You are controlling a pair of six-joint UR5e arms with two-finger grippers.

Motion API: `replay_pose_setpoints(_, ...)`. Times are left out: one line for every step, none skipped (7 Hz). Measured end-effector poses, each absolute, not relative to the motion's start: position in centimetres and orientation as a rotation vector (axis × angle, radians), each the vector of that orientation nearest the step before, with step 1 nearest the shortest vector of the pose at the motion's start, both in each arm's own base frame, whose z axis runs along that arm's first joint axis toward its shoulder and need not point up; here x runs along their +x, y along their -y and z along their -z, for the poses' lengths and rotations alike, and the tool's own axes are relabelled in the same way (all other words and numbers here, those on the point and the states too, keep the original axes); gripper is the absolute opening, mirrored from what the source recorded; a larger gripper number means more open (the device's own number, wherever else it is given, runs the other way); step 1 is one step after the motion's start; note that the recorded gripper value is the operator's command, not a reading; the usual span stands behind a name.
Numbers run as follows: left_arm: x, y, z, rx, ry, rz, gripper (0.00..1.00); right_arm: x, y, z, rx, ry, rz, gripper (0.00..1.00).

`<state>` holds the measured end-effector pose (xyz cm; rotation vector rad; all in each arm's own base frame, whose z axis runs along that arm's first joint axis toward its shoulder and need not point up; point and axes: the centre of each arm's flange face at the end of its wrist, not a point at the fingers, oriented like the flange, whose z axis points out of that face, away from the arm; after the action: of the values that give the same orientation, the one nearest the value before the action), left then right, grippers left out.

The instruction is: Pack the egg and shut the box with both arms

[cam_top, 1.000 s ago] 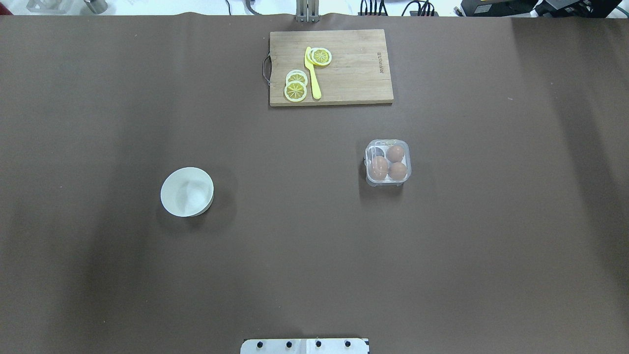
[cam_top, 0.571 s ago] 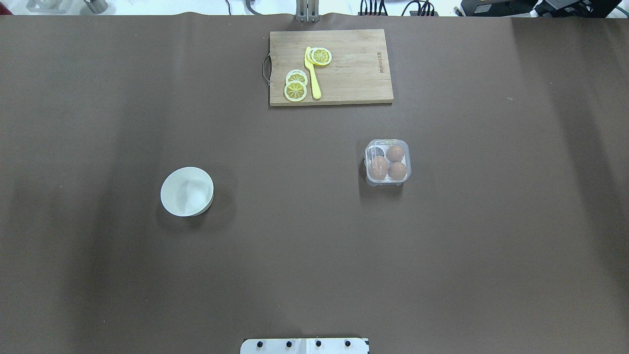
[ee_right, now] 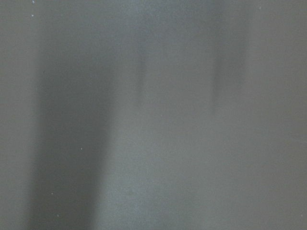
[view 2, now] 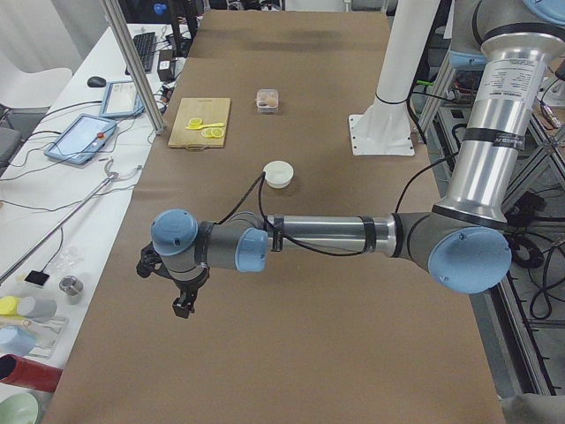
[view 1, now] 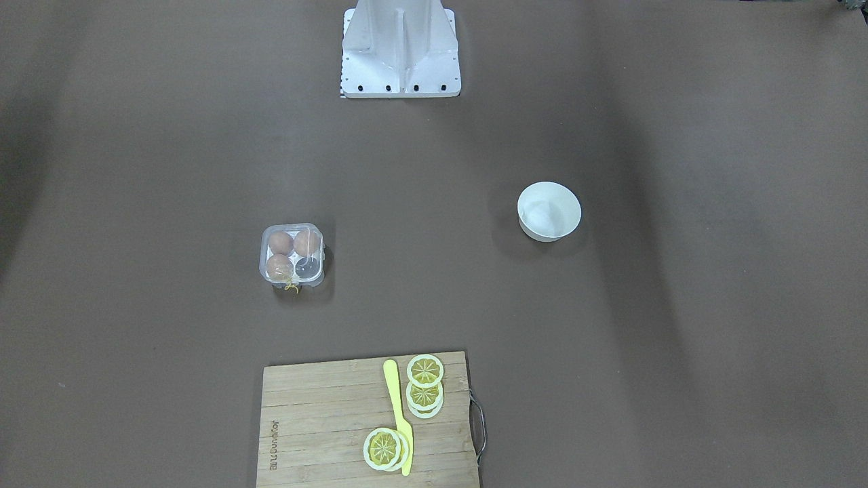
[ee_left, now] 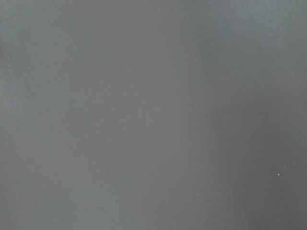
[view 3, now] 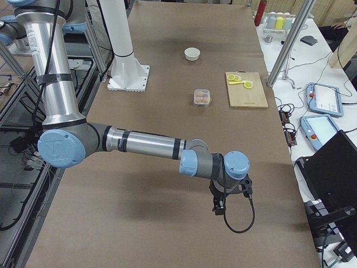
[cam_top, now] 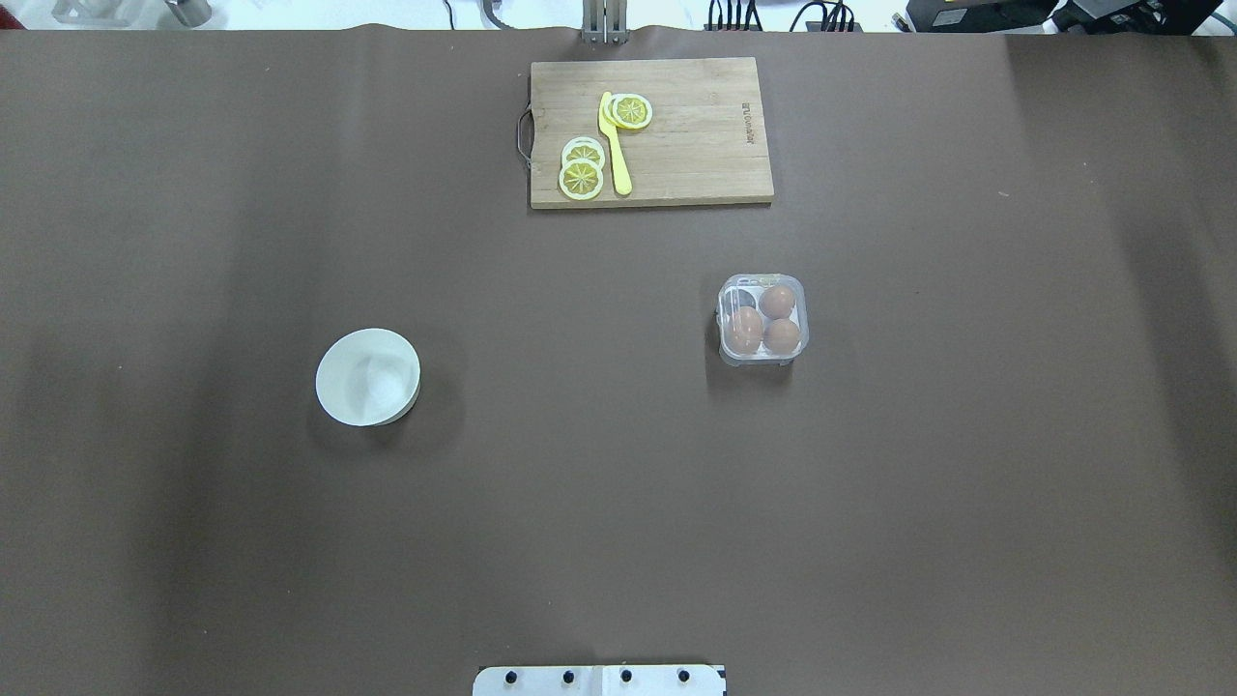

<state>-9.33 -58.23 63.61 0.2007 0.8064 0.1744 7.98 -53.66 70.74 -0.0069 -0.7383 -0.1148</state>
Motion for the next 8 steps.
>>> replay_pose_setpoints(-9.4,58.1,-63.7,0.201,-0.806,-0.174,0.97,8.0,52.2,-70.0,0.001,0.727,0.068,1.0)
replay_pose_setpoints(-9.4,57.9,-63.9,0.201,-0.807,-0.174,0.97,8.0,51.1,-68.8,0.005,0.72,0.022,1.0)
replay_pose_setpoints(-9.4,57.8,-64.0,0.201,-0.807,-0.174,0.97,7.8,50.5,-68.0,0.0,0.716,-0.019,1.0)
replay_pose_setpoints(-9.5,57.7,-64.0,0.203,-0.808,-0.174,0.97,7.4,50.3,-67.7,-0.008,0.716,-0.041,1.0)
replay_pose_setpoints(-9.6,57.7,-63.9,0.205,-0.809,-0.173,0.97,6.8,50.3,-67.4,-0.023,0.718,-0.065,1.0)
replay_pose_setpoints(-9.6,57.7,-63.8,0.207,-0.809,-0.174,0.97,6.2,50.4,-67.0,-0.034,0.721,-0.088,1.0)
replay_pose_setpoints(-9.6,57.7,-63.8,0.208,-0.809,-0.173,0.97,5.5,50.5,-66.5,-0.037,0.727,-0.094,1.0)
replay_pose_setpoints(-9.6,57.7,-63.8,0.208,-0.809,-0.173,0.97,4.8,50.8,-66.0,-0.04,0.734,-0.092,1.0)
